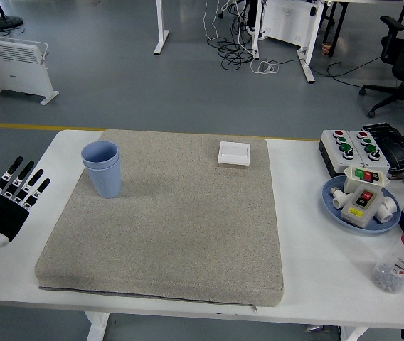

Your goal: Push cup pick cup insert cup

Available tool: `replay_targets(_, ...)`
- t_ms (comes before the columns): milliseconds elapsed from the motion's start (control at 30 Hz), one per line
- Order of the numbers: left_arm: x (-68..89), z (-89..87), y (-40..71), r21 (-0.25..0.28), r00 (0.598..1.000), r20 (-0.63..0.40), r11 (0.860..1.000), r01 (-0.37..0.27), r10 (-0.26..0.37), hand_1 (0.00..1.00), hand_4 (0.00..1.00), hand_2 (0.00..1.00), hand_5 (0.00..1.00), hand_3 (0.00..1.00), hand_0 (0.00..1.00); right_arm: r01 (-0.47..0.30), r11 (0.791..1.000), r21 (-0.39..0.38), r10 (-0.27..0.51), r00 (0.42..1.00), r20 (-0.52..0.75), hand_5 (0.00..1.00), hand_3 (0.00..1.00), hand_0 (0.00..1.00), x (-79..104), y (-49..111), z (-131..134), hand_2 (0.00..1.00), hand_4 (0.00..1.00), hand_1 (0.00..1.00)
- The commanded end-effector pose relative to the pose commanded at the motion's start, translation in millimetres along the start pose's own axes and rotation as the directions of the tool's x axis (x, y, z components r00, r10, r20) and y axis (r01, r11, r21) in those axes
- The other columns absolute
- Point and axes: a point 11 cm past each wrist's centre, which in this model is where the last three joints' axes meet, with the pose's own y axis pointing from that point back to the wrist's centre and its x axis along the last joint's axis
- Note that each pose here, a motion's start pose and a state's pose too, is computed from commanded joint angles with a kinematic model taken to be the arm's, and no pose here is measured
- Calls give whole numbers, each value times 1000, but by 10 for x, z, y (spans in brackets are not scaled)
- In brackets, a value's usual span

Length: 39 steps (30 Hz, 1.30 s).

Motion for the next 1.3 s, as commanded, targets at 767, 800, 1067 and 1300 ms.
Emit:
replay_targets(767, 64, 39, 27, -53, 999, -26, 998, -25, 24, 801, 590, 842, 998, 774, 805, 8, 1000, 12, -8, 1000, 5, 491, 589, 726, -29, 13, -57, 670, 134, 653)
replay_targets(800, 78, 39, 37, -54, 999, -27, 998, -30, 28, 801, 589, 841, 998, 777, 806, 9, 1000, 12, -9, 1000, 6, 492, 589, 726, -30, 13, -58, 670, 135, 652)
replay_targets(1067, 120, -5, 57, -47, 999, -31, 998, -42, 41, 802, 590, 842, 998, 776, 807, 7, 1000, 11, -7, 1000, 3, 492, 589, 726, -30, 13, -58, 670, 135, 653)
replay_targets(1300, 120, -9, 56, -44, 999, -36, 998, -38, 37, 804, 594, 841, 998, 775, 808, 7, 1000, 11, -7, 1000, 2, 491, 589, 726, -26, 13, -58, 670, 134, 653)
